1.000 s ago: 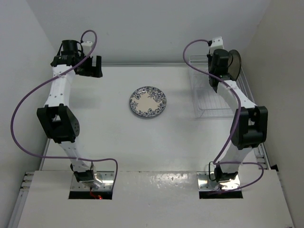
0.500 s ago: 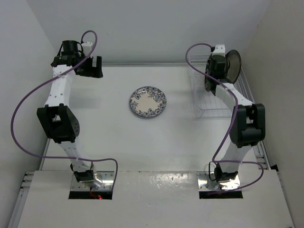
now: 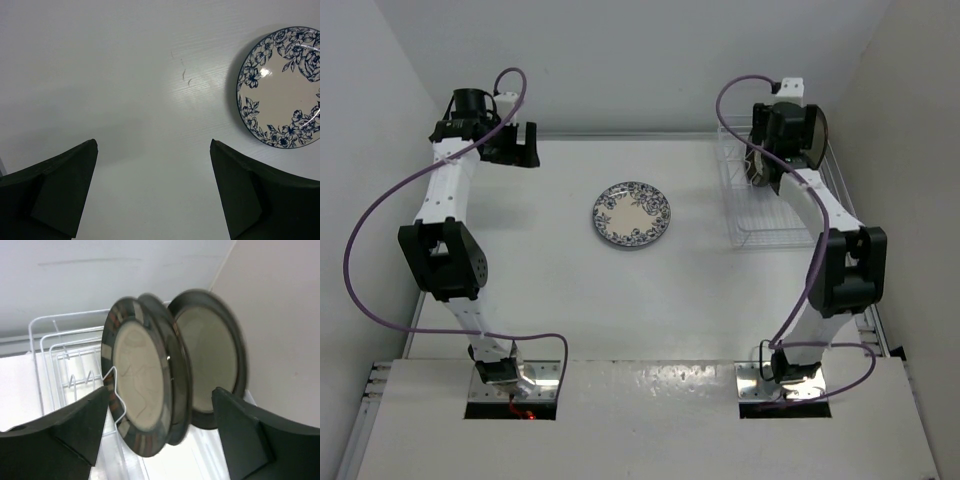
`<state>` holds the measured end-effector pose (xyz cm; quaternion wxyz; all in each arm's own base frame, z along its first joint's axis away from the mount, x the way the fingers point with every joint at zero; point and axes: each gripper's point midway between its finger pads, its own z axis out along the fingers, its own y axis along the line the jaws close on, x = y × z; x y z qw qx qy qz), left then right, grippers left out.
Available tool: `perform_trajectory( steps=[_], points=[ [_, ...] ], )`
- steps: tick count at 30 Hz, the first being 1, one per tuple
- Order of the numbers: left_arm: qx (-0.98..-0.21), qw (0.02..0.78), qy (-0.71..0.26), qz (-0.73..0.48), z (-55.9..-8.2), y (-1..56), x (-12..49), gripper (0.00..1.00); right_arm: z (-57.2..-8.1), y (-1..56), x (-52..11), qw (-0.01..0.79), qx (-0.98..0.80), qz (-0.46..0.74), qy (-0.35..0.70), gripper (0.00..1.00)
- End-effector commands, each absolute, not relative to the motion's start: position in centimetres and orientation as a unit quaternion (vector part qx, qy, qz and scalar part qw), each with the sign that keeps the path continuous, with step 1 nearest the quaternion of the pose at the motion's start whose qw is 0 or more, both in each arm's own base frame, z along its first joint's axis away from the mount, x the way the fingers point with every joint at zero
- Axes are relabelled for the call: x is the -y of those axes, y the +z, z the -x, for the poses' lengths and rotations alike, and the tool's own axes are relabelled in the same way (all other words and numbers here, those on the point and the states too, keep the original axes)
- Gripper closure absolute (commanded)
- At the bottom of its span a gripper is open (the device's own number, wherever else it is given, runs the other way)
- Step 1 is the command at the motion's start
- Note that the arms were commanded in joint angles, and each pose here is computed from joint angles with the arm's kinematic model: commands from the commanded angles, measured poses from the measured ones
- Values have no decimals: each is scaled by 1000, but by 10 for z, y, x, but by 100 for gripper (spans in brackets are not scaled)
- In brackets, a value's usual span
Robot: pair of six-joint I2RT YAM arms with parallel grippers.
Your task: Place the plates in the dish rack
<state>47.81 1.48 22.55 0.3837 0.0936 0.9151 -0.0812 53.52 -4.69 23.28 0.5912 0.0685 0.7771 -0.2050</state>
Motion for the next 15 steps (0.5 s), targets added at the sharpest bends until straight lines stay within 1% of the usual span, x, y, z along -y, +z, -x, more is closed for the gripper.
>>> perform_trajectory(
  steps=[1,3,5,6,7,9,10,11,12,13,14,15],
  points=[
    [-904,406,-83,-101,-473,246,-14,0,-523,340,39,656,-728,-55,-193,15],
    [-904,407,-81,-105,-474,246,-15,0,-515,351,24,656,-732,-40,-179,12],
    [-904,407,-81,-105,-474,246,-15,0,-500,347,0,634,-759,-10,-152,7],
    [-904,407,-81,-105,-474,246,-15,0,-489,331,-21,608,-783,15,-134,6],
    [-904,407,-81,-105,-474,246,-15,0,-485,323,-32,598,-792,16,-120,5],
    [-902,411,-80,-106,-472,250,-15,0,-470,287,-75,560,-824,39,-77,5],
    [-902,411,-80,-106,-472,250,-15,0,-464,267,-94,539,-842,16,-30,3],
    [-902,411,-80,-106,-472,250,-15,0,-452,235,-119,506,-862,35,15,3],
    [-904,407,-81,-105,-471,246,-14,0,-453,225,-138,503,-862,36,53,1],
    [-902,411,-80,-106,-470,250,-14,0,-445,215,-166,481,-866,8,135,1],
    [-902,411,-80,-106,-470,250,-14,0,-439,182,-174,460,-874,-4,157,1],
    [-902,411,-80,-106,-467,252,-14,0,-444,178,-185,465,-865,-14,186,2]
  ],
)
